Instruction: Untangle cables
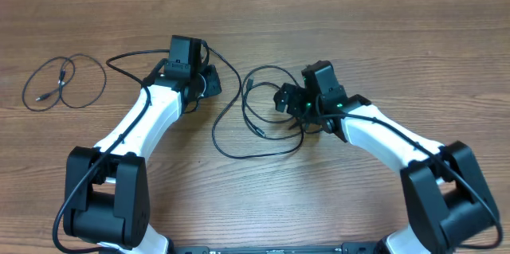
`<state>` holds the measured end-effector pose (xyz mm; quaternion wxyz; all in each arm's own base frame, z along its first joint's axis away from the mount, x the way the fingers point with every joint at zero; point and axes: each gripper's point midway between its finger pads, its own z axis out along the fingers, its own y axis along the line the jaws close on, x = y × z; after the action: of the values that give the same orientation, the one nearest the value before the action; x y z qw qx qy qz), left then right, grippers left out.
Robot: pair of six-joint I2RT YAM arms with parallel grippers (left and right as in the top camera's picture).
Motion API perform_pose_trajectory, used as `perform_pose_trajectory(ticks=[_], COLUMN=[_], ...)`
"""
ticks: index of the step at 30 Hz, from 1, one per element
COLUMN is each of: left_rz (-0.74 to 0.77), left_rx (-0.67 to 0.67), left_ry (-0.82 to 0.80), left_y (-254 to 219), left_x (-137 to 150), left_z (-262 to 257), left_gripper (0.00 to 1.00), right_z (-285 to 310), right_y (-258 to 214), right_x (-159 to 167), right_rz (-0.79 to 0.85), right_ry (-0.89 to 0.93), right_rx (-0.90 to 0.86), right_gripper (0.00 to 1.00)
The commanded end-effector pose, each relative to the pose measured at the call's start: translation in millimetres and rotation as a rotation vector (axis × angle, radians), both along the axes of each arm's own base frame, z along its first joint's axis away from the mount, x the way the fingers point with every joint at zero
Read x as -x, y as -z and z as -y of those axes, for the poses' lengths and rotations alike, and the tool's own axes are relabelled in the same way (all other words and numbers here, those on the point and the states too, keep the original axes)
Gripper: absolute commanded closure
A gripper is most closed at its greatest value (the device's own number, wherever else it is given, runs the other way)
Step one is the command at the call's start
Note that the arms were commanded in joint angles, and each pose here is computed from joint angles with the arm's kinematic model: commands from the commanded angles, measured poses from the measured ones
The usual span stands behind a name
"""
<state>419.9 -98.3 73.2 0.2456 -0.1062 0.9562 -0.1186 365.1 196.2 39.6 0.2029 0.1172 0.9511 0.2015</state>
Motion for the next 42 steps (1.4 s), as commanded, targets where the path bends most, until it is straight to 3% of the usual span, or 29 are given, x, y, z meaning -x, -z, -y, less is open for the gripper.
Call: perform_pose_trajectory(ticks=[1, 3, 9, 12, 15, 16, 23, 29, 31, 34, 40, 42], left_rz=[-0.004, -0.004, -0.004, -0.007, -0.007, -0.007, -0.005, 0.002, -0.009, -0.015, -0.014, -0.014], left_rx=[0.012, 0.013, 0.016, 0.032, 0.031, 0.031, 0.026, -0.052, -0.055, -0.048, -0.048, -0.048], left_ry=[0.002, 0.002, 0.004, 0.014, 0.013, 0.013, 0.01, -0.037, -0.044, -0.06, -0.06, -0.06], left_y=[0.4, 0.4, 0.2, 0.0, 0.0, 0.0, -0.1, 1.9, 3.3, 3.8, 3.6, 3.8], left_x=[0.5, 0.5, 0.6, 1.3, 1.2, 1.2, 0.9, -0.9, 1.3, 2.0, 1.7, 1.8], left_z=[2.8, 2.8, 3.6, 6.6, 6.5, 6.5, 5.3, -10.3, -11.6, -11.9, -12.0, -12.0], left_gripper=[0.59, 0.58, 0.58, 0.57, 0.58, 0.58, 0.58, 0.59, 0.55, 0.52, 0.49, 0.48], right_z=[3.1, -3.5, -53.4, -65.8, -70.6, -72.6, -98.5, -106.2, -109.7, -111.2, -112.4, -112.8], right_y=[15.6, 16.0, -16.8, -24.4, -19.5, -17.7, -9.4, 7.2, 13.4, 19.5, 40.0, 46.4], right_x=[1.8, 4.8, 3.3, 4.1, 6.0, 6.7, 16.0, 16.5, 15.9, 14.0, 12.6, 12.1], right_rz=[-0.03, -0.045, 0.004, 0.031, 0.049, 0.06, 0.123, 0.141, 0.143, 0.145, 0.13, 0.127], right_ry=[0.004, -0.018, -0.182, -0.219, -0.212, -0.208, -0.235, -0.233, -0.238, -0.238, -0.238, -0.238], right_rx=[0.011, -0.022, -0.282, -0.314, -0.262, -0.237, -0.156, -0.111, -0.112, -0.113, -0.105, -0.103], right_gripper=[0.04, 0.07, 0.38, 0.7, 0.92, 0.94, 0.77, 0.7, 0.59, 0.5, 0.5, 0.54])
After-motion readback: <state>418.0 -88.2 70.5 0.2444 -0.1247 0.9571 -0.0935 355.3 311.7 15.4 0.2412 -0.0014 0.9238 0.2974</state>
